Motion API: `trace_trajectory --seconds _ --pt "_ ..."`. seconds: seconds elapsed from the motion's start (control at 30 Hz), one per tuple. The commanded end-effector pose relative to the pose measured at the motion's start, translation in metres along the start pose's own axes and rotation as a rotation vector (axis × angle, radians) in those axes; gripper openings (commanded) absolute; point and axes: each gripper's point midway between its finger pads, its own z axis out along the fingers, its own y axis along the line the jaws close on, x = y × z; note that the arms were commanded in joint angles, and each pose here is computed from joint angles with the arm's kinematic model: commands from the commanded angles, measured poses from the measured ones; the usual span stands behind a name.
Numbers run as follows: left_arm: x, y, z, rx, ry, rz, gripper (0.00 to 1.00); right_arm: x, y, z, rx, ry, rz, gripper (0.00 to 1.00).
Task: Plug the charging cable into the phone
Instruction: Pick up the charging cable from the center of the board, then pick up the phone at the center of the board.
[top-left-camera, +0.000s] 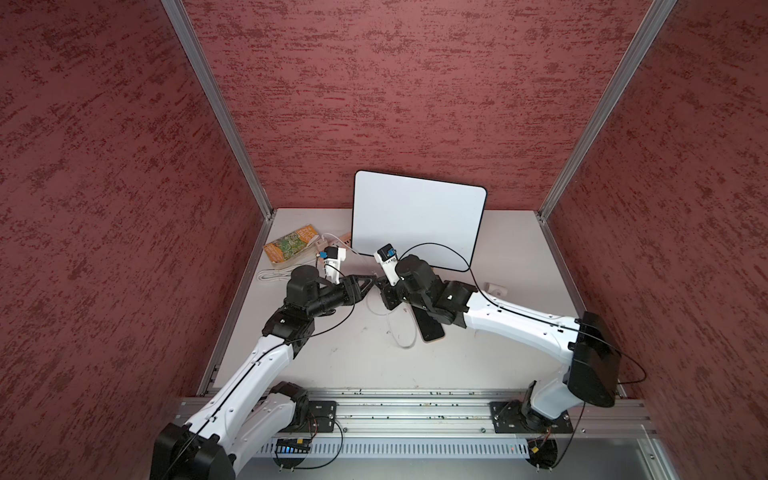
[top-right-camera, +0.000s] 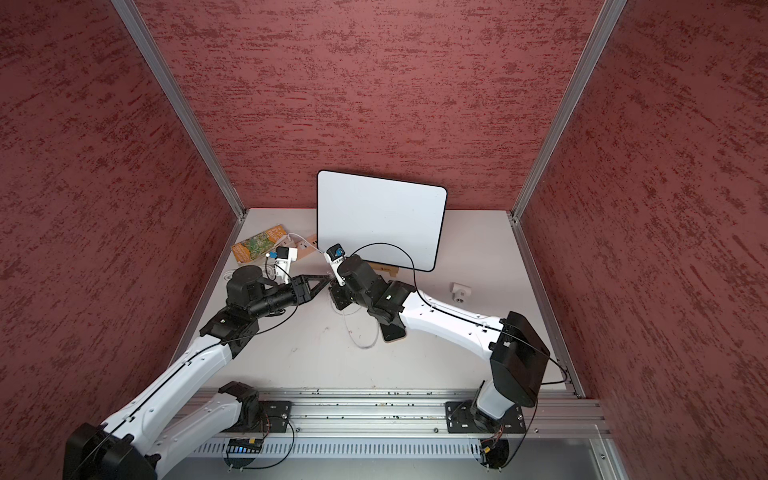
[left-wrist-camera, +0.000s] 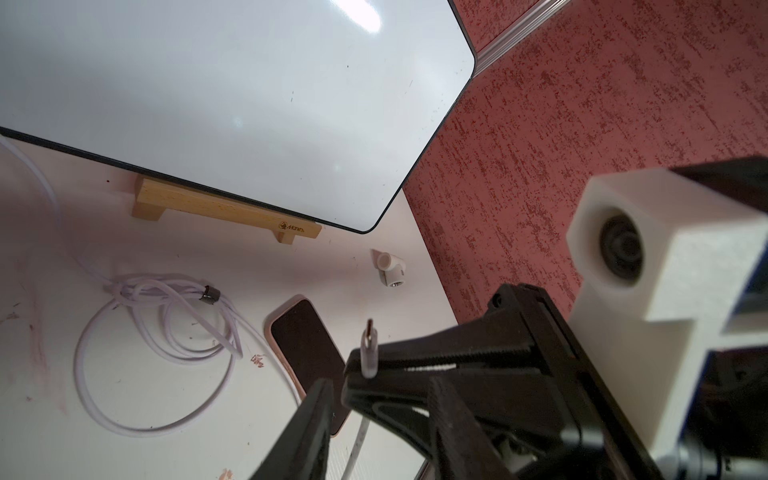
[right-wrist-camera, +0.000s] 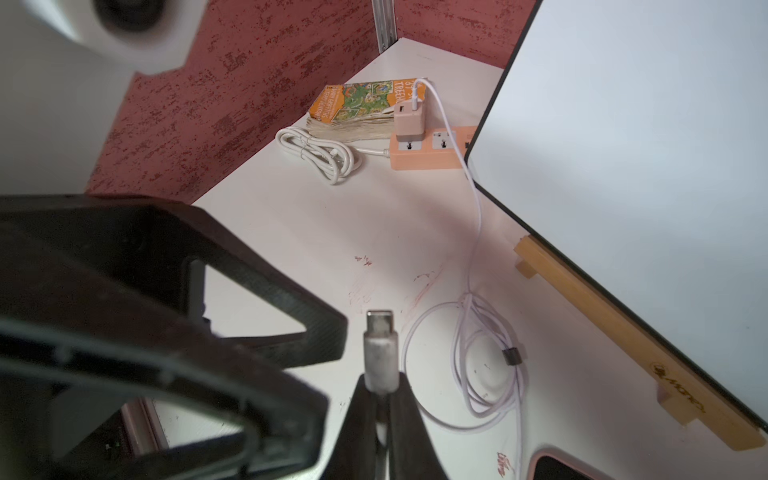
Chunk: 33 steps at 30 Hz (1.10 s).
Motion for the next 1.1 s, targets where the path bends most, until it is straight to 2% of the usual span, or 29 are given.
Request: trace_trajectory --seconds 0.0,0.3,0.47,0.73,0.87,1.07 --pt "-0.005 -0.01 -0.01 -0.01 -0.022 0.035 0.5 -0.043 -0.021 -0.018 0.052 -0.117 0.051 0.0" --pt "0.049 -0.002 0.003 -0.021 0.116 0.015 0.67 -0.133 -0.068 -0.048 0.13 -0.329 0.094 0.0" --pt "0.08 0.0 0.023 -0.04 0.213 0.027 0.76 -0.169 -0.123 -0.079 0.247 -0.459 0.082 0.0" --pt "0.128 0.01 0.071 -0.081 0.386 0.005 0.87 -0.174 -0.176 -0.104 0.315 -0.555 0.015 0.0" --pt "0.14 0.011 0.092 -0.127 0.446 0.014 0.99 -0.175 -0.193 -0.118 0.356 -0.573 0.011 0.0" --pt "0.147 0.014 0.119 -0.209 0.495 0.033 1.0 -0.154 -0.196 -0.113 0.342 -0.549 0.042 0.0"
